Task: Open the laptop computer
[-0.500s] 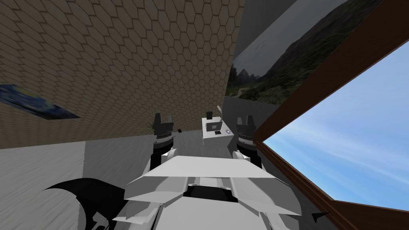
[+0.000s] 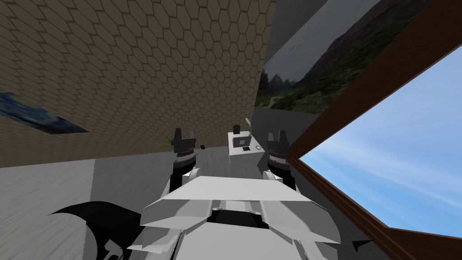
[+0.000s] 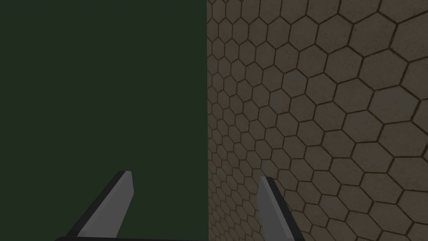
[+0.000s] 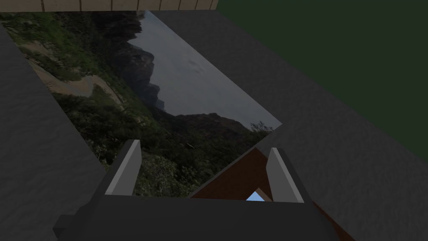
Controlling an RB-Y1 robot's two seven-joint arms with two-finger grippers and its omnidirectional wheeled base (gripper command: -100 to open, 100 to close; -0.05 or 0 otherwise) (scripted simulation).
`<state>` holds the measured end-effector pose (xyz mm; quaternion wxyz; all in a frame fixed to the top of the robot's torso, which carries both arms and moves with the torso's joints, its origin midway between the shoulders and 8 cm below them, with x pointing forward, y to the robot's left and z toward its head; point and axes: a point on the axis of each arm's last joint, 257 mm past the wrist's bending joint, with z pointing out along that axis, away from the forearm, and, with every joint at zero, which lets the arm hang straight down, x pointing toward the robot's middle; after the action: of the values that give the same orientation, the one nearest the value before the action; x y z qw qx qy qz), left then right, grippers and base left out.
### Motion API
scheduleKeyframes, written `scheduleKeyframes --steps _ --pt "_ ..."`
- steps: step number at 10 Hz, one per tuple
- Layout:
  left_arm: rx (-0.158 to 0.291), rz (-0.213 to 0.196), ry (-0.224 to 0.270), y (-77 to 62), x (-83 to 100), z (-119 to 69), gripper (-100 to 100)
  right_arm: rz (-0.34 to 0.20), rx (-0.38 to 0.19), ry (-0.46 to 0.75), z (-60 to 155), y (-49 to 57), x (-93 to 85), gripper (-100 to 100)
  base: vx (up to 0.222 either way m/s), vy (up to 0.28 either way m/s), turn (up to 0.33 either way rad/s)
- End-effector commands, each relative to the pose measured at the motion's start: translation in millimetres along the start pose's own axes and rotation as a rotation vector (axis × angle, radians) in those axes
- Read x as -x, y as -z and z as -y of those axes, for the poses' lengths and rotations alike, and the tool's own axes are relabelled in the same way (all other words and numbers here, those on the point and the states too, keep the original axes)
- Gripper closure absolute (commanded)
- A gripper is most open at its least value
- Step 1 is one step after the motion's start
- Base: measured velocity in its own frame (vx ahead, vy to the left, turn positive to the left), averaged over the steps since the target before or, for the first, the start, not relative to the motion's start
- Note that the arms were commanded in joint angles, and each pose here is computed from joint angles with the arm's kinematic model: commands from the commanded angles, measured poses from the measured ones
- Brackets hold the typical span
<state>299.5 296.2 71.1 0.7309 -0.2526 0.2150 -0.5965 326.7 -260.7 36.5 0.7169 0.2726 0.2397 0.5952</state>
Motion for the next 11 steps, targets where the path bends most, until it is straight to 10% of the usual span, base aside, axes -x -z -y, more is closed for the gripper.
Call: scheduleKeyframes --steps 1,4,5,11 --pt "0.000 0.000 0.000 0.0 0.0 0.0 0 0.000 0.000 0.000 0.0 0.0 0.0 0 0.000 0.000 0.000" --pt "0.000 0.000 0.000 0.0 0.0 0.0 0 0.000 0.000 0.000 0.0 0.0 0.0 0 0.000 0.000 0.000" --pt "0.000 0.000 0.000 0.0 0.0 0.0 0 -0.043 -0.006 0.026 3.1 1.2 -5.4 -100 0.012 0.014 -0.004" --pt "0.001 0.000 0.000 0.1 0.0 -0.2 0 -0.228 -0.052 0.235 33.6 10.0 -26.0 -100 0.030 0.064 -0.013"
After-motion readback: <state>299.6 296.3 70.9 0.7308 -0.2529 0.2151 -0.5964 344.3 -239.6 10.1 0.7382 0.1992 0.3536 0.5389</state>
